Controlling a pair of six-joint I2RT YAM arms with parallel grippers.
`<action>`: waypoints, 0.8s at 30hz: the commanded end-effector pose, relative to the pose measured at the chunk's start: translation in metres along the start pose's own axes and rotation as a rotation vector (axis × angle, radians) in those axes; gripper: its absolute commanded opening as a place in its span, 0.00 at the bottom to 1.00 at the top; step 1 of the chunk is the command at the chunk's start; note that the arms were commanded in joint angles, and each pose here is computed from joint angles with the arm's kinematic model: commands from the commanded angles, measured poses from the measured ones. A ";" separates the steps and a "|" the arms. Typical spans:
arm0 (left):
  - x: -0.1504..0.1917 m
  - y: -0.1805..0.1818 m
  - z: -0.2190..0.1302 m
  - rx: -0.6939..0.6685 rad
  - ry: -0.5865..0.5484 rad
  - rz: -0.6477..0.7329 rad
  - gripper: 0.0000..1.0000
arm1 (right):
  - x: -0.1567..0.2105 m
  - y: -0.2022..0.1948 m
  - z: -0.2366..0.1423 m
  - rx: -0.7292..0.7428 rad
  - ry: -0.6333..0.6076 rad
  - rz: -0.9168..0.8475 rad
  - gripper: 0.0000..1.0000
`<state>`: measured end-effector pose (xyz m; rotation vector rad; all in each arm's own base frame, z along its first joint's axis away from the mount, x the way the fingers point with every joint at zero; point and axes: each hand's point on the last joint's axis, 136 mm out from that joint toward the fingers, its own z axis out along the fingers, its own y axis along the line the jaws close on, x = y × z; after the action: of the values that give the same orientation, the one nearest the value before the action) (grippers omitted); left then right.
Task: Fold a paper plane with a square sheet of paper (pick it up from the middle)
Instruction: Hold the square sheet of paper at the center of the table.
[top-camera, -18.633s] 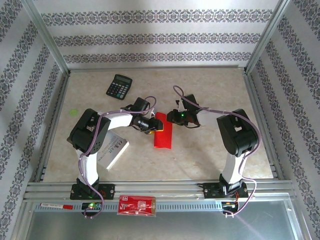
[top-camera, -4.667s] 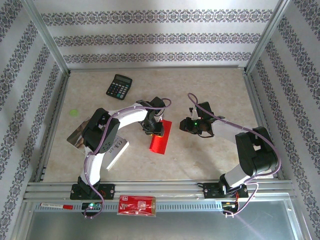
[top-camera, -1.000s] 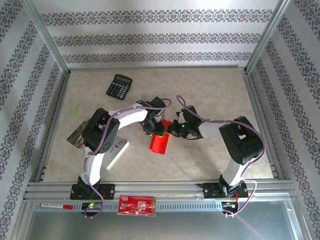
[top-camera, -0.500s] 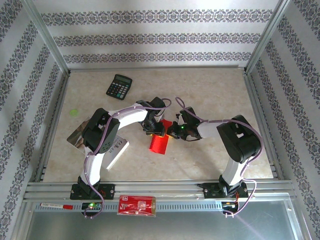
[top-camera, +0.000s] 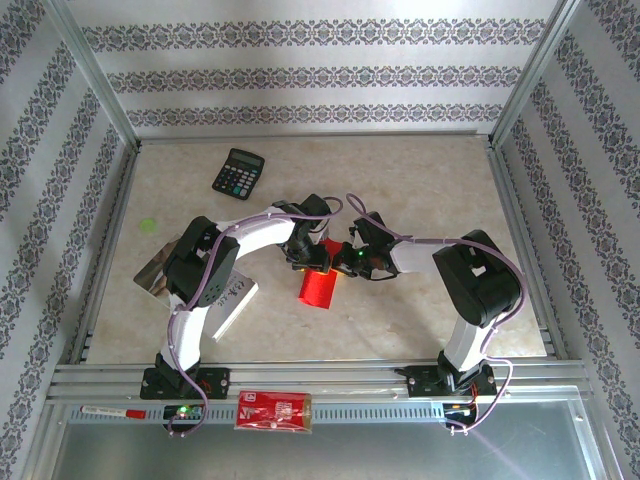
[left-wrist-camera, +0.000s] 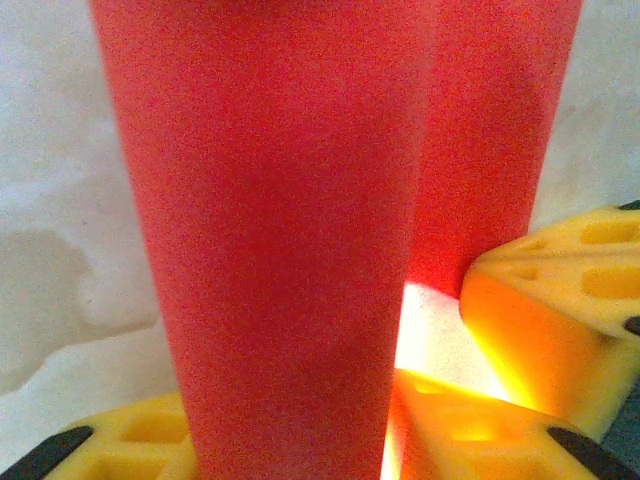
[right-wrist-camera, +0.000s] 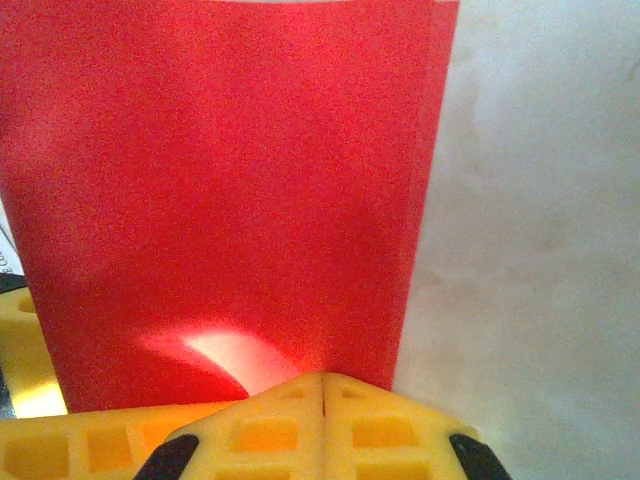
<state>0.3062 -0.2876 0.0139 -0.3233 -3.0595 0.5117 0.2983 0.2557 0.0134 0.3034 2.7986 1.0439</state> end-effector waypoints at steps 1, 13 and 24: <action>0.027 0.034 0.055 -0.110 0.102 -0.031 0.42 | 0.021 -0.057 0.012 0.204 0.041 0.068 0.00; 0.007 0.014 0.007 -0.014 -0.007 -0.041 0.60 | 0.021 -0.064 0.019 0.205 0.047 0.076 0.00; -0.001 0.007 -0.045 0.039 -0.155 -0.073 0.65 | 0.022 -0.065 0.022 0.203 0.053 0.072 0.00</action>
<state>0.3037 -0.2730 0.0371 -0.2365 -3.1319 0.5933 0.3079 0.2611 0.0120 0.2895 2.7679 1.0813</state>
